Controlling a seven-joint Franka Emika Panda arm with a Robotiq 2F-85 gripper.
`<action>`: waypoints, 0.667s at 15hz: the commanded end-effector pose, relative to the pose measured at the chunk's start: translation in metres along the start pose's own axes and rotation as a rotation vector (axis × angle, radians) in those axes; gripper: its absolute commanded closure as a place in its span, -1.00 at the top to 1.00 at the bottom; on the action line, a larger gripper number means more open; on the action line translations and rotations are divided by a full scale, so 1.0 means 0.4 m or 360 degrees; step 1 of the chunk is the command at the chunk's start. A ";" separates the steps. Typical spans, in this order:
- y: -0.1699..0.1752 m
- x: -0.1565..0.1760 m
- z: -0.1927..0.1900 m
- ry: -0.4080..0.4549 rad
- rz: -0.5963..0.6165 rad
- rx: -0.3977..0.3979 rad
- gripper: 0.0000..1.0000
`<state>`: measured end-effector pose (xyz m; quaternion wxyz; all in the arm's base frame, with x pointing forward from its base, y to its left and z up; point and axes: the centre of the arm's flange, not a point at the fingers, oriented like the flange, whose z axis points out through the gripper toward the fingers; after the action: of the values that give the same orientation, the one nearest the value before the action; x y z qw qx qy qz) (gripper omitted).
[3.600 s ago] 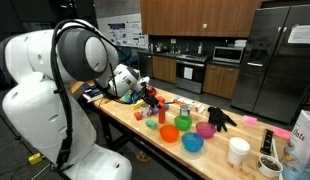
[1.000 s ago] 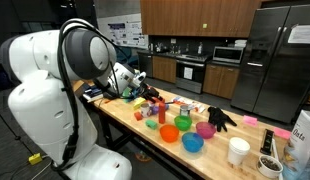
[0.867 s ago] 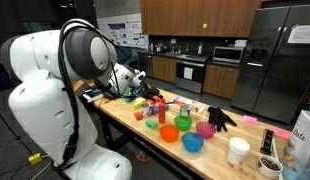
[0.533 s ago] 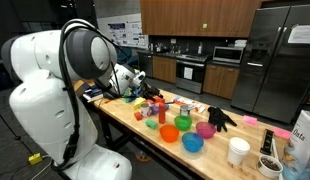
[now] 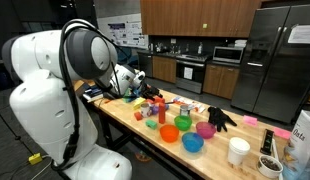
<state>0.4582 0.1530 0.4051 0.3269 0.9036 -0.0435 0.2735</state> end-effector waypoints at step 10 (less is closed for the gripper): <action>-0.019 0.007 0.021 0.0197 0.0064 0.0333 1.00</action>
<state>0.4710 0.1522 0.4009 0.2461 0.8997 0.0513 0.3567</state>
